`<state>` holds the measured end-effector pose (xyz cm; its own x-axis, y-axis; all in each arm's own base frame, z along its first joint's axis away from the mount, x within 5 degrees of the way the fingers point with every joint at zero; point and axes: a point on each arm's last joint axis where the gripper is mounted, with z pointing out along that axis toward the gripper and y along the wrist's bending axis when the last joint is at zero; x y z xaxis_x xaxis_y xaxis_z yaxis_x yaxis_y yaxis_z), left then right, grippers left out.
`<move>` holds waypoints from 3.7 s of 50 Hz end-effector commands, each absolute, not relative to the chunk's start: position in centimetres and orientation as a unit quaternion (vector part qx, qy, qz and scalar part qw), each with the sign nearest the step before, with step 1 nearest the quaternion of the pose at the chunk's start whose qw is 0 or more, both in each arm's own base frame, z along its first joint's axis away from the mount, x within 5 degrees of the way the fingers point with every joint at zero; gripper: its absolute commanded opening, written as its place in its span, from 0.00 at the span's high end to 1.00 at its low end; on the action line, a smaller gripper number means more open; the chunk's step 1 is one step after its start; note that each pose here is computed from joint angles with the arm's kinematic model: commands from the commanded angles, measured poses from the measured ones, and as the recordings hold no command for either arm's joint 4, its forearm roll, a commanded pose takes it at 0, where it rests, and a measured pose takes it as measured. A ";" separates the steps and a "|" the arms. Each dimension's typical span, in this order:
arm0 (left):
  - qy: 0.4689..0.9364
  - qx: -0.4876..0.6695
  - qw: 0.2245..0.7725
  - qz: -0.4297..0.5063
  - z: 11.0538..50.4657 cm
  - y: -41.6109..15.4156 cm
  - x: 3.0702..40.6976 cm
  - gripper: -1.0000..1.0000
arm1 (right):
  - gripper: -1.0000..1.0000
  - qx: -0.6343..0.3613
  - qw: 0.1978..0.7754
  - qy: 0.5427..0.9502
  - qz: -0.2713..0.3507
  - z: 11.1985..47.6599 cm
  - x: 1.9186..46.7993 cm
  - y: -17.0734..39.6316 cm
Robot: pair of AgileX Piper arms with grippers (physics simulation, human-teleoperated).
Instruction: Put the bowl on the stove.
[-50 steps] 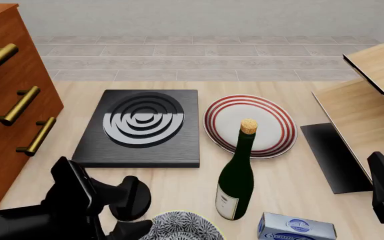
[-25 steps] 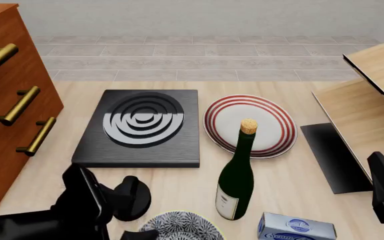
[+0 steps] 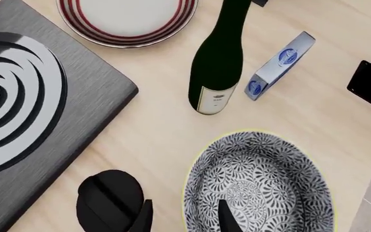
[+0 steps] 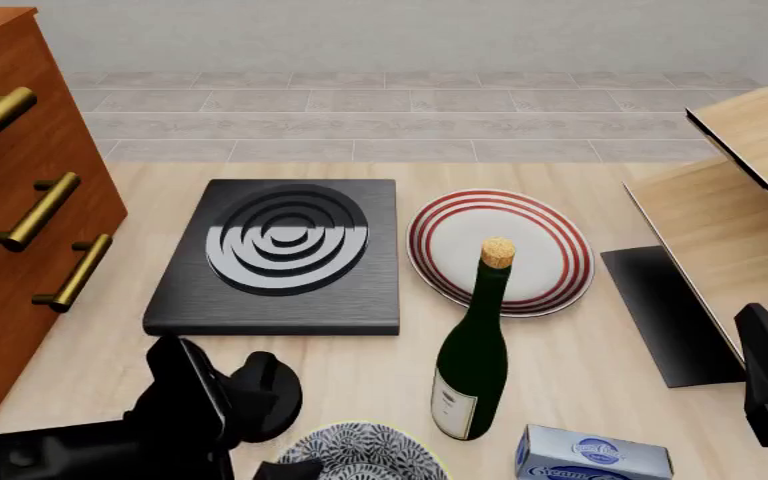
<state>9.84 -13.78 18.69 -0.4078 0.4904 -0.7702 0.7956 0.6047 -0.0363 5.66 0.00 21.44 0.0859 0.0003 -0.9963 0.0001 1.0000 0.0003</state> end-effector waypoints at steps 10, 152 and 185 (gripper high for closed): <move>0.811 0.404 0.375 -0.195 18.0 -14.2 10.3 0.00 | 0.00 0.000 0.737 0.676 0.000 21.4 5.7 0.0; 0.802 0.352 0.450 -0.176 22.1 -12.7 12.7 1.00 | 0.00 0.000 0.737 0.676 0.000 21.4 5.7 0.0; 0.841 0.199 0.453 -0.218 25.9 -12.4 15.3 1.00 | 0.00 0.000 0.737 0.676 0.000 21.4 5.7 0.0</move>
